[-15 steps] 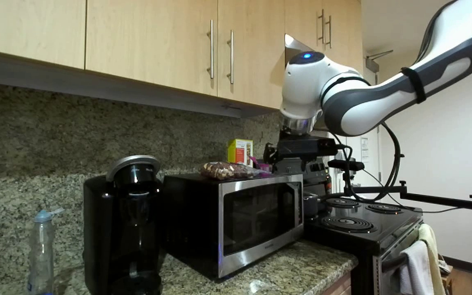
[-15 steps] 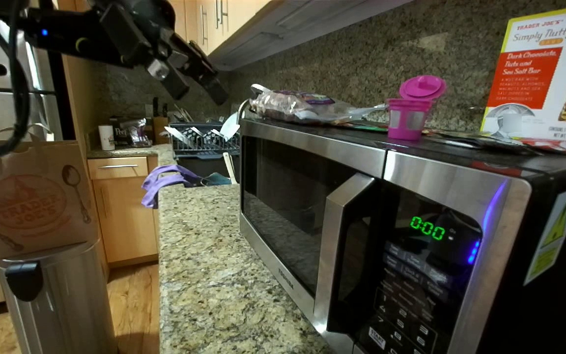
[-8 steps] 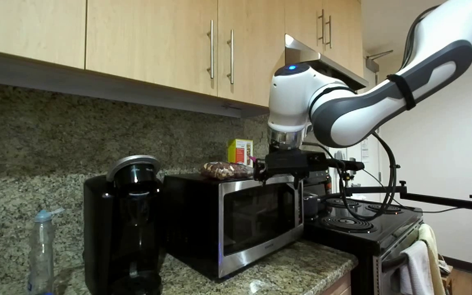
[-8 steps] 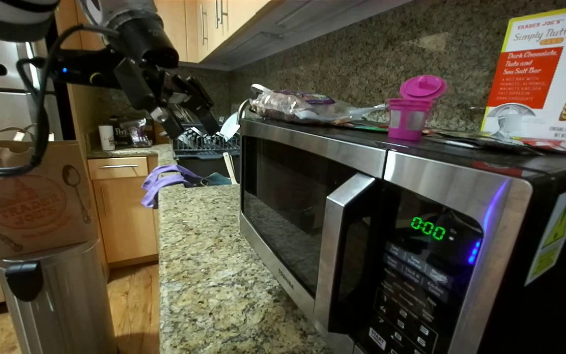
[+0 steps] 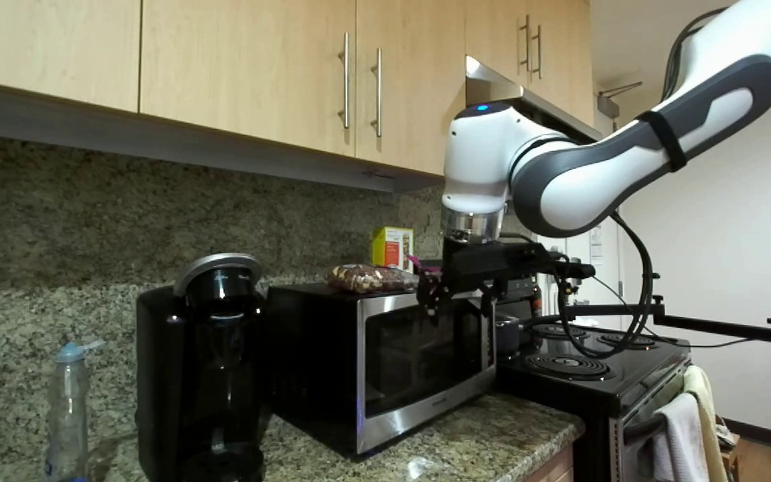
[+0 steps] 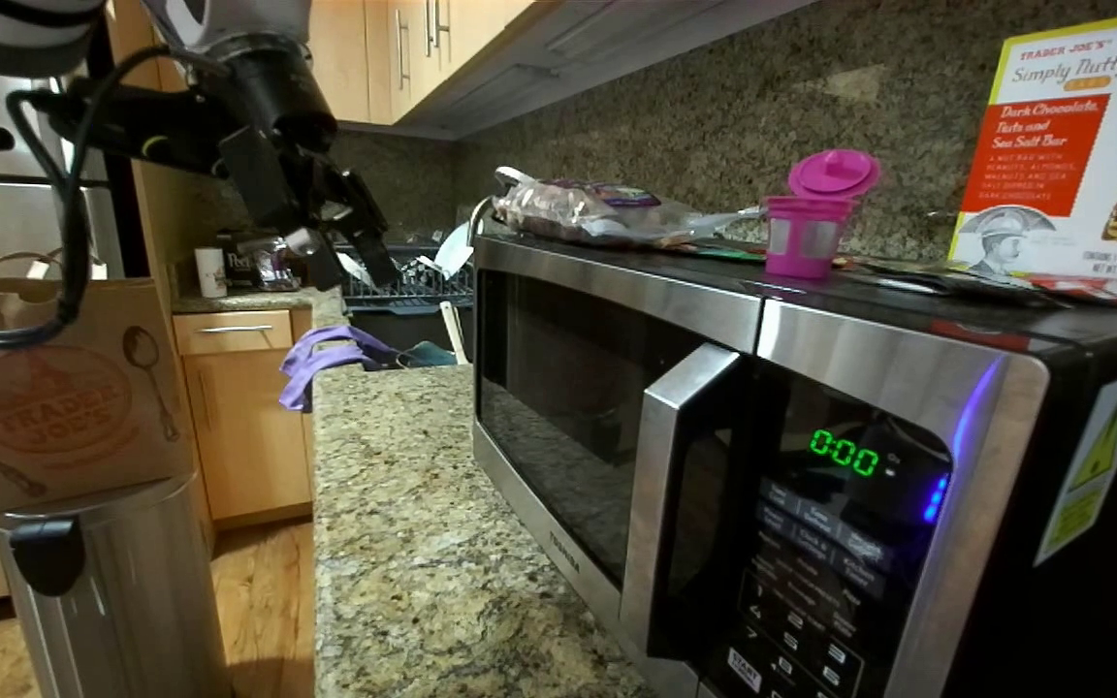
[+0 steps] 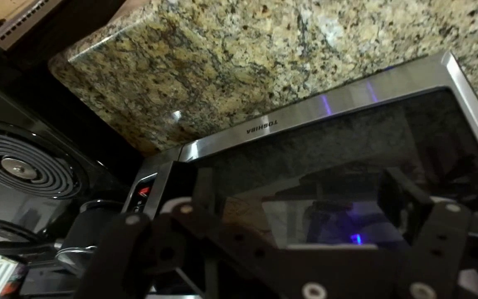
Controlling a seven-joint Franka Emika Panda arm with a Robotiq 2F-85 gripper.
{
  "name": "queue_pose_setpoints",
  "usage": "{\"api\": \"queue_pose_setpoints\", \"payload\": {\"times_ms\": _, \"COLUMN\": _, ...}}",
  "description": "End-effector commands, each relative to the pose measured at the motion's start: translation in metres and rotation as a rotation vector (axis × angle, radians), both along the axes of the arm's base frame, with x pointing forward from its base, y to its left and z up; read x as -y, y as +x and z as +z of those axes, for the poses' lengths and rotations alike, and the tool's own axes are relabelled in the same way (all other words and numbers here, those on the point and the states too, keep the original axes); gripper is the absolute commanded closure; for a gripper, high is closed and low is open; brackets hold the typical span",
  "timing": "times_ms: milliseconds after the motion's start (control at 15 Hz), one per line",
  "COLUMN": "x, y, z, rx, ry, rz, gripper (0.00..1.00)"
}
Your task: Put the pink object on the microwave
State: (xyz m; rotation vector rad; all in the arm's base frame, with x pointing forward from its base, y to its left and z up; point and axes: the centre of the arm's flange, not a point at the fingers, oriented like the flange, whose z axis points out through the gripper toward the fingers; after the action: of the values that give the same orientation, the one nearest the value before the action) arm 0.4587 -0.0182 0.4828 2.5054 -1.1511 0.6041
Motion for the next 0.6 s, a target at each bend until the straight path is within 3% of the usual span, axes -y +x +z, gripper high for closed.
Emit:
{"api": "queue_pose_setpoints", "payload": {"times_ms": 0, "x": 0.013, "y": -0.047, "z": 0.009, "rx": -0.088, "ry": 0.062, "rz": 0.167, "gripper": 0.0}}
{"api": "queue_pose_setpoints", "payload": {"times_ms": 267, "x": 0.027, "y": -0.086, "z": 0.014, "rx": -0.172, "ry": 0.137, "rz": 0.345, "gripper": 0.0}}
{"api": "queue_pose_setpoints", "payload": {"times_ms": 533, "x": 0.045, "y": -0.104, "z": 0.024, "rx": -0.265, "ry": 0.216, "rz": 0.512, "gripper": 0.0}}
